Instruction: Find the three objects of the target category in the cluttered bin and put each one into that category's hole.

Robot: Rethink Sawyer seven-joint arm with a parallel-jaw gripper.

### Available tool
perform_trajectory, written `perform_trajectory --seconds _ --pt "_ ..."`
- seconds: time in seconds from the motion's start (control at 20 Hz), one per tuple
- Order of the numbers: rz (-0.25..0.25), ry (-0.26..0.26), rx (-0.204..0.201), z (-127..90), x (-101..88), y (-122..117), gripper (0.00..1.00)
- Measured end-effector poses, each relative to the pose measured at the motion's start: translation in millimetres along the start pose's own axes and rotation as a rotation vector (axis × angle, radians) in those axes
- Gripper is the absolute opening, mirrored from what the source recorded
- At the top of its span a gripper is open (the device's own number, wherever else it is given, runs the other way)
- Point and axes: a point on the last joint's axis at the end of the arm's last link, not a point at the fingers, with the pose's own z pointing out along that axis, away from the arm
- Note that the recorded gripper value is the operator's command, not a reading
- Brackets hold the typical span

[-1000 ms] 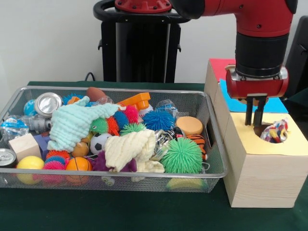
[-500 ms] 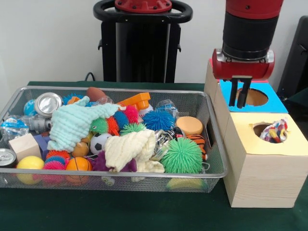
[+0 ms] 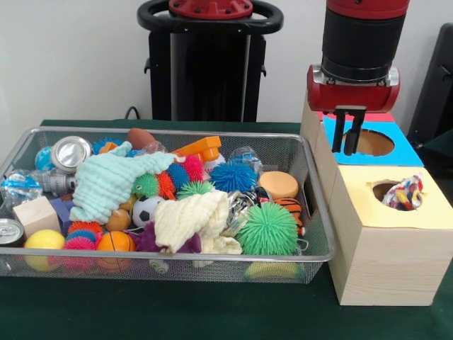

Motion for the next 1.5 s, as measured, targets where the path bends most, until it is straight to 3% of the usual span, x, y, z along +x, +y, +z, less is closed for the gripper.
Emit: perform_trajectory --seconds 0.25,0.85,1.15,1.5 --pt "-0.010 0.000 0.001 0.4 2.2 7.0 0.00" --pt "-0.043 -0.007 -0.027 -7.5 4.6 53.3 0.00" --pt "-0.046 -0.008 -0.049 -16.3 -6.4 78.1 0.00" --pt "-0.023 0.004 -0.066 -21.8 -27.5 82.9 0.00"
